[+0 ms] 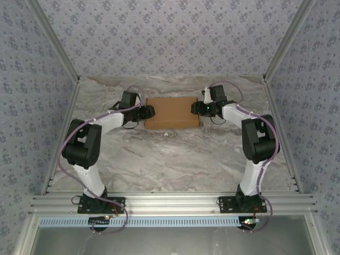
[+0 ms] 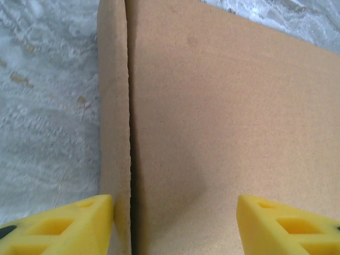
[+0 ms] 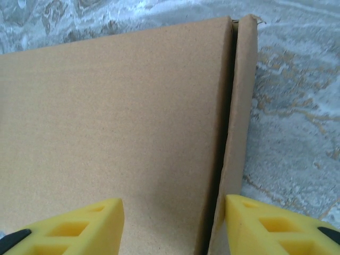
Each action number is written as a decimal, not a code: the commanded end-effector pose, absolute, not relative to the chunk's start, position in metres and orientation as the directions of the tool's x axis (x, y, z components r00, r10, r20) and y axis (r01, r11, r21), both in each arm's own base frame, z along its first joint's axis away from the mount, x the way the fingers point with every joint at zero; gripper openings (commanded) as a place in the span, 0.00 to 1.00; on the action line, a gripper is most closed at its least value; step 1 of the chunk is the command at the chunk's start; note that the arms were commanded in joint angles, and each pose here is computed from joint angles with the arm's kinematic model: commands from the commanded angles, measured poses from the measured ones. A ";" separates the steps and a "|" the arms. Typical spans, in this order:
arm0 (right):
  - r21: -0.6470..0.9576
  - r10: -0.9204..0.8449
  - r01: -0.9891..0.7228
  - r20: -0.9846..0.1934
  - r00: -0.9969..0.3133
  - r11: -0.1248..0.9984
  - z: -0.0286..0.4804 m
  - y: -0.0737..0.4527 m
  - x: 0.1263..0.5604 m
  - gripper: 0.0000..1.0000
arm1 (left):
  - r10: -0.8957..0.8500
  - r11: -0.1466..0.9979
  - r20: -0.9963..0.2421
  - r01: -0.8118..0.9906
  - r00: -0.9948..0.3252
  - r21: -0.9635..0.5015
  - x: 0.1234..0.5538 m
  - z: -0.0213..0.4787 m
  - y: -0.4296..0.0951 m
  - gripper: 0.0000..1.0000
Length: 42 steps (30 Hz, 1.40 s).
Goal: Fold the paper box
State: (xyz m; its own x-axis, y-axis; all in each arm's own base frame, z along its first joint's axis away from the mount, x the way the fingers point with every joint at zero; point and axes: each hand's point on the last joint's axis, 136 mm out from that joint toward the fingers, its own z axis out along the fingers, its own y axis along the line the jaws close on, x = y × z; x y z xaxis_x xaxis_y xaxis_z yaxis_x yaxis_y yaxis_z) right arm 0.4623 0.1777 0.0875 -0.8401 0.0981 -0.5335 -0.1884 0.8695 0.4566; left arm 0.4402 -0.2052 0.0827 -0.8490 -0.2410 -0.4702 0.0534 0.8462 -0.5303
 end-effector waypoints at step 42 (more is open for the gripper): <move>-0.199 -0.053 0.266 -0.881 -0.470 0.943 0.167 -0.004 0.326 0.99 | -0.138 0.945 -0.971 -0.319 -0.195 -0.070 0.309 0.195 0.012 0.99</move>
